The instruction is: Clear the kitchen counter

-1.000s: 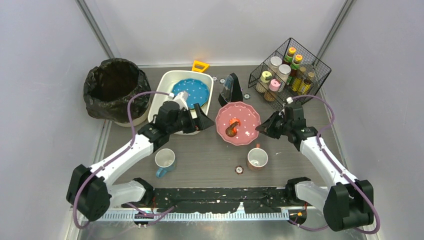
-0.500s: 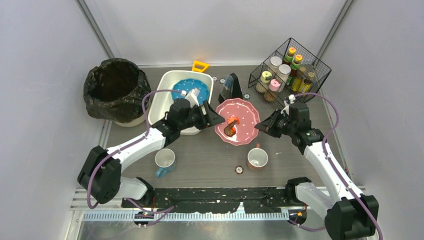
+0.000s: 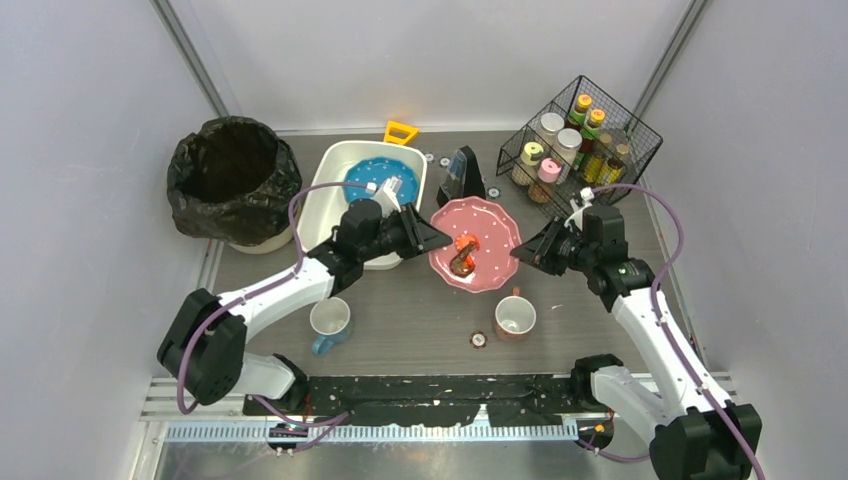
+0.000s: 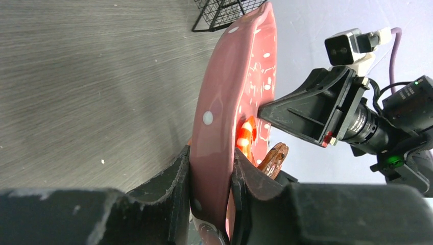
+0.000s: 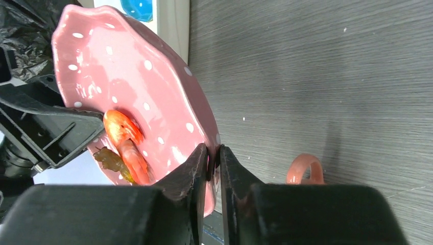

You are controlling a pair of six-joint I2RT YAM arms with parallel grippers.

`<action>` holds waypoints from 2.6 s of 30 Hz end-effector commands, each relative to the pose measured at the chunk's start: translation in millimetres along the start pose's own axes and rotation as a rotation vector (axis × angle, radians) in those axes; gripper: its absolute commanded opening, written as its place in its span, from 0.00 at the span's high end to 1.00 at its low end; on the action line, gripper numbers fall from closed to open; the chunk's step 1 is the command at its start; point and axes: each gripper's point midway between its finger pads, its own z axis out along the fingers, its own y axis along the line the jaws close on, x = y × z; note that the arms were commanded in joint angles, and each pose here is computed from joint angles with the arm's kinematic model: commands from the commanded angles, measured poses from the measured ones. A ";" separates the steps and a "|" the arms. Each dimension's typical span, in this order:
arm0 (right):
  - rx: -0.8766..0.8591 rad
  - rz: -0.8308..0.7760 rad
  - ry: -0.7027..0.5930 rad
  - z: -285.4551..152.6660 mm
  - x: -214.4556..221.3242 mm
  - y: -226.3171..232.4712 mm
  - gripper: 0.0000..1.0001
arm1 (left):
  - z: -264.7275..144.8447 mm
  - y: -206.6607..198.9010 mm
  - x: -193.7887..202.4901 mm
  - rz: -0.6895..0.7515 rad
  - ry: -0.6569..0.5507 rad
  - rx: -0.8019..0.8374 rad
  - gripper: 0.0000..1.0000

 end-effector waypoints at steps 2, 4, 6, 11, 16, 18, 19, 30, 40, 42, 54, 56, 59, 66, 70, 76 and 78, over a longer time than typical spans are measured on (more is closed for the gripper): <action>-0.165 -0.155 -0.154 -35.2 -36.6 59.4 0.65 | -21.5 -50.0 -17.2 -0.011 -0.076 0.159 1.00; -0.133 -0.195 -0.188 -41.5 -42.0 57.3 0.46 | -29.5 -60.6 -22.6 -0.012 -0.099 0.182 1.00; -0.087 -0.231 -0.227 -50.0 -48.6 54.0 0.33 | -38.1 -70.2 -28.1 -0.008 -0.124 0.194 1.00; 0.052 -0.328 -0.375 -83.5 -71.2 44.4 0.06 | -64.8 -90.6 -50.3 0.006 -0.207 0.199 1.00; 0.168 -0.389 -0.583 -132.7 -92.2 37.1 0.05 | -93.5 -104.3 -84.3 0.008 -0.309 0.194 1.00; 0.235 -0.402 -0.659 -151.2 -99.0 28.5 0.05 | -106.3 -109.9 -102.7 0.011 -0.360 0.185 1.00; 0.253 -0.413 -0.688 -159.7 -99.9 26.3 0.05 | -111.6 -108.6 -111.5 0.008 -0.387 0.170 1.00; 0.453 -0.421 -0.777 -186.2 -98.7 -15.2 0.05 | -184.2 -108.7 -198.8 -0.048 -0.695 0.120 1.00; 0.480 -0.421 -0.791 -187.0 -92.8 -28.1 0.05 | -258.0 -88.3 -258.7 -0.137 -0.990 0.069 1.00; 0.478 -0.422 -0.791 -186.1 -91.4 -29.4 0.05 | -280.9 -74.5 -272.6 -0.160 -1.084 0.038 1.00; 0.485 -0.440 -0.822 -188.1 -85.7 -37.7 0.05 | -387.5 -4.9 -308.6 -0.253 -1.561 -0.190 1.00; 0.471 -0.450 -0.825 -186.7 -84.0 -36.9 0.05 | -404.7 10.2 -310.5 -0.262 -1.652 -0.254 1.00; 0.473 -0.458 -0.823 -184.8 -82.8 -38.7 0.05 | -424.2 25.9 -313.3 -0.247 -1.747 -0.358 1.00; 0.446 -0.482 -0.823 -179.3 -79.5 -38.2 0.05 | -440.8 31.2 -330.7 -0.006 -1.764 -0.608 1.00; 0.442 -0.489 -0.816 -176.7 -78.4 -38.7 0.05 | -441.4 32.3 -342.5 0.182 -1.712 -0.745 0.99; 0.432 -0.497 -0.815 -174.2 -76.7 -39.0 0.05 | -438.4 28.5 -361.6 0.556 -1.540 -0.987 0.99; 0.430 -0.499 -0.814 -173.4 -76.5 -39.0 0.05 | -432.5 24.9 -365.6 0.670 -1.462 -1.037 1.00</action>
